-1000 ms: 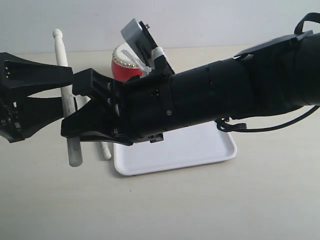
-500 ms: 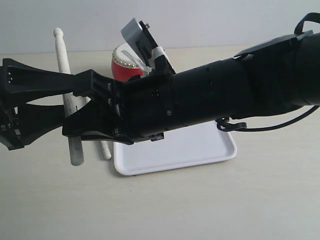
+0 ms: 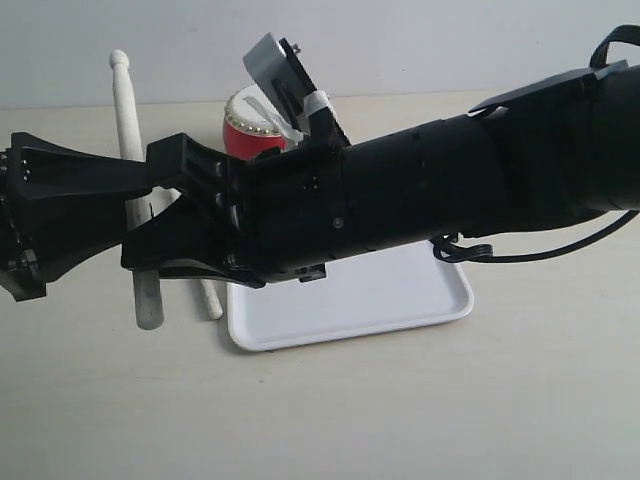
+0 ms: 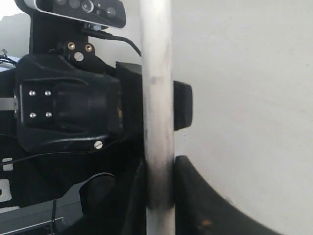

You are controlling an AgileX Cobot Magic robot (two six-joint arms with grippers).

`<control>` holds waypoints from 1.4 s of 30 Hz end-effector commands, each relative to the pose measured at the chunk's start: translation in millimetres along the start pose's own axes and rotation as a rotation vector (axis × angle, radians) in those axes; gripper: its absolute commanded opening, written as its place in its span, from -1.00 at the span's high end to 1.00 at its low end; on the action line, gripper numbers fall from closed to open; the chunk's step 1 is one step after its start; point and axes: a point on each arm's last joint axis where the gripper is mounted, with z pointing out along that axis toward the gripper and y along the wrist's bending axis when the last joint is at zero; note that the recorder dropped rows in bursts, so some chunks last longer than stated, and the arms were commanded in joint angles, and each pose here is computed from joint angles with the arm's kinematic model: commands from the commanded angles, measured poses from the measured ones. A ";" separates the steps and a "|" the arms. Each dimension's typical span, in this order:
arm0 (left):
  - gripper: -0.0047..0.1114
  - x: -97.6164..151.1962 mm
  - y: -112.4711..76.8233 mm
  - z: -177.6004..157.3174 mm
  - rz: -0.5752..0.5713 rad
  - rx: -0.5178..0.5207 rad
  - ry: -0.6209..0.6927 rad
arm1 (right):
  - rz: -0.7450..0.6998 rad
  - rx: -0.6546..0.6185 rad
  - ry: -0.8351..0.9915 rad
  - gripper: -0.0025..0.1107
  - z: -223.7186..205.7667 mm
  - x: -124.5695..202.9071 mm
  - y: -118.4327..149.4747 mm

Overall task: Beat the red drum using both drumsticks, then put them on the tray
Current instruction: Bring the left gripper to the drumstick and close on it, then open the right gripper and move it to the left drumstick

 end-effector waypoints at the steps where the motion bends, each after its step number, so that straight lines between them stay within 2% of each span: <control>1: 0.22 4.0 0.1 -0.1 0.010 0.001 0.042 | -0.024 -0.023 0.026 0.96 0.8 3.1 2.5; 11: 0.26 4.2 0.2 -0.1 0.001 -0.001 0.043 | -0.024 -0.023 0.026 0.96 0.8 3.1 2.5; 13: 0.39 4.0 0.1 -0.1 -0.001 0.001 0.042 | -0.024 -0.023 0.026 0.96 0.8 3.1 2.5; 17: 0.88 3.8 -0.1 -0.1 -0.002 0.003 0.039 | -0.018 -0.023 0.027 0.96 0.8 3.1 2.5; 22: 0.92 3.6 -0.2 -0.1 -0.003 0.004 0.037 | -0.014 -0.023 0.027 0.92 0.8 3.1 2.5; 24: 0.92 3.3 -0.4 -0.1 -0.005 0.006 0.034 | -0.014 -0.024 0.028 0.82 0.8 3.2 2.6; 27: 0.92 2.6 -1.0 -0.1 0.015 0.013 0.026 | -0.013 -0.046 0.045 0.57 0.7 4.7 4.6; 28: 0.92 2.6 -1.0 -0.1 0.026 0.013 0.025 | -0.013 -0.058 0.055 0.44 0.6 5.6 5.7; 29: 0.92 2.7 -0.9 -0.1 0.056 0.012 0.027 | -0.013 -0.073 0.066 0.18 0.4 6.7 7.0; 31: 0.92 3.3 -0.4 -0.1 0.068 0.008 0.034 | -0.013 -0.089 0.079 -0.13 0.2 7.8 8.5; 32: 0.92 3.5 0.0 -0.4 0.075 0.004 0.037 | -0.019 -0.098 0.080 -0.21 -1.1 8.2 10.7; 33: 0.92 4.9 -0.3 -0.8 0.135 -0.001 0.047 | -0.030 -0.107 0.074 -0.30 -4.0 7.7 14.3; 35: 0.92 5.5 -2.1 -3.8 0.191 -0.058 0.018 | -0.076 -0.116 0.046 -0.32 -10.9 6.5 23.3; 37: 0.92 7.2 -8.6 -9.8 0.243 -0.125 -0.038 | -0.166 -0.061 0.028 -0.32 -19.5 7.0 28.0; 39: 0.92 14.7 -17.3 -17.2 0.334 -0.188 -0.045 | -0.267 0.048 0.003 -0.32 -30.9 6.8 30.1; 41: 0.92 22.3 -27.9 -27.3 0.402 -0.303 -0.017 | -0.329 0.164 -0.034 -0.32 -40.4 1.7 31.9; 42: 0.92 26.9 -35.7 -36.3 0.466 -0.404 0.003 | -0.357 0.210 -0.048 -0.32 -43.8 -1.8 33.2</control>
